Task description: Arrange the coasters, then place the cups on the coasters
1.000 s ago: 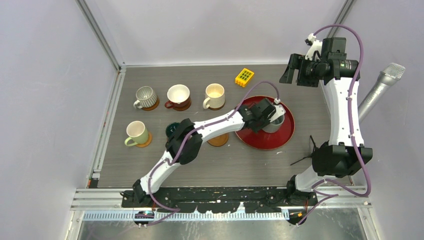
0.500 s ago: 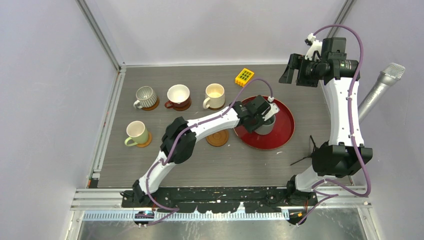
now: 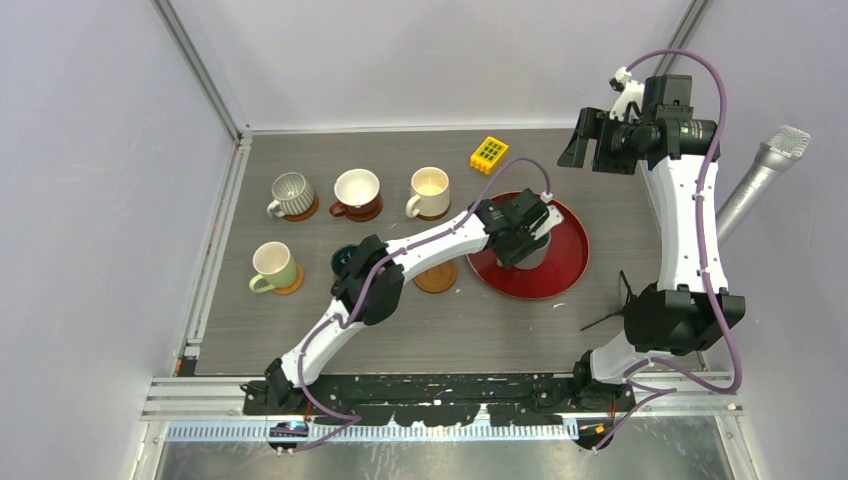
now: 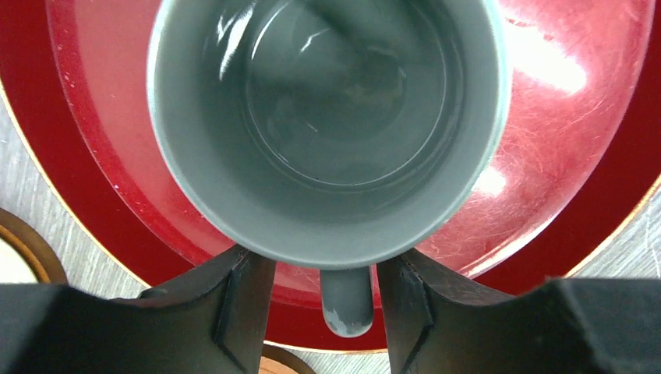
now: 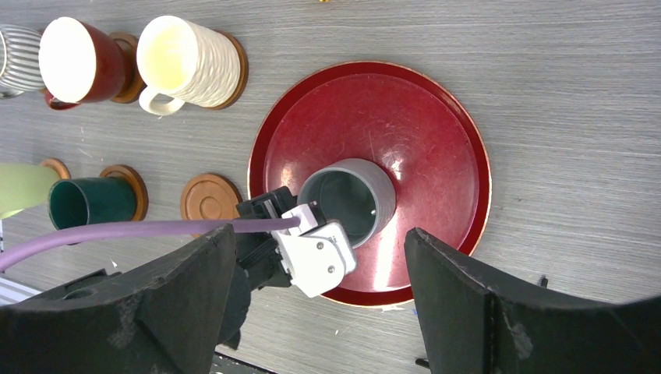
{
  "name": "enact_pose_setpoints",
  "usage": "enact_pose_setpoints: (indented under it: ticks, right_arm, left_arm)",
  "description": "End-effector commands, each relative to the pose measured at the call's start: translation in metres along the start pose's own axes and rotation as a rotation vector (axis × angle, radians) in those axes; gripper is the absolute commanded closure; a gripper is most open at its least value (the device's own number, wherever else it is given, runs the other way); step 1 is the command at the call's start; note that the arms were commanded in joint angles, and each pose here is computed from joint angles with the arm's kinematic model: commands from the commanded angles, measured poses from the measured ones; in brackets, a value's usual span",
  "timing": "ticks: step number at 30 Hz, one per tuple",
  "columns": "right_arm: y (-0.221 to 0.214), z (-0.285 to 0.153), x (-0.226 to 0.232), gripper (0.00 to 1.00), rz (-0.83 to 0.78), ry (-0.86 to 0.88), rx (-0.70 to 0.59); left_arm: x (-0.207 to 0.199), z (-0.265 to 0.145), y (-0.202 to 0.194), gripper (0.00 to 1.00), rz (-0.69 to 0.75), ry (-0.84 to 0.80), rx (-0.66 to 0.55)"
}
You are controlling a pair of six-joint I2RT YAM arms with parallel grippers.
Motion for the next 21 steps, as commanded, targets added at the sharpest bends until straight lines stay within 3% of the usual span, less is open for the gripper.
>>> enact_pose_setpoints:
  ticks: [1, 8, 16, 19, 21]
  right_arm:
    - [0.002, -0.01, 0.002, 0.17, -0.009, -0.004, -0.029]
    - [0.0, -0.011, 0.001, 0.16, -0.014, -0.012, -0.024]
    - [0.002, -0.011, 0.001, 0.17, -0.014, -0.01, -0.026]
    - [0.003, -0.012, 0.001, 0.17, -0.016, -0.014, -0.03]
    - [0.004, -0.013, 0.001, 0.17, -0.022, -0.017, -0.034]
  left_arm:
    - [0.0, -0.004, 0.003, 0.47, -0.024, -0.003, 0.002]
    - [0.01, 0.005, 0.009, 0.51, -0.058, 0.016, -0.013]
    - [0.014, -0.004, 0.024, 0.8, -0.059, 0.004, -0.101]
    - [0.015, -0.011, 0.03, 0.98, -0.054, 0.011, -0.149]
    - [0.016, -0.018, 0.036, 1.0, -0.053, 0.015, -0.181]
Point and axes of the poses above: each gripper's point midway between its finger pads, its own z axis out along the fingers, its own x axis along the line the jaws close on, y = z × x, the point moved 7 cm from there along -z, back along the fingers, and after that the axes turned 9 degrees about -z, right-handed, at the moved point
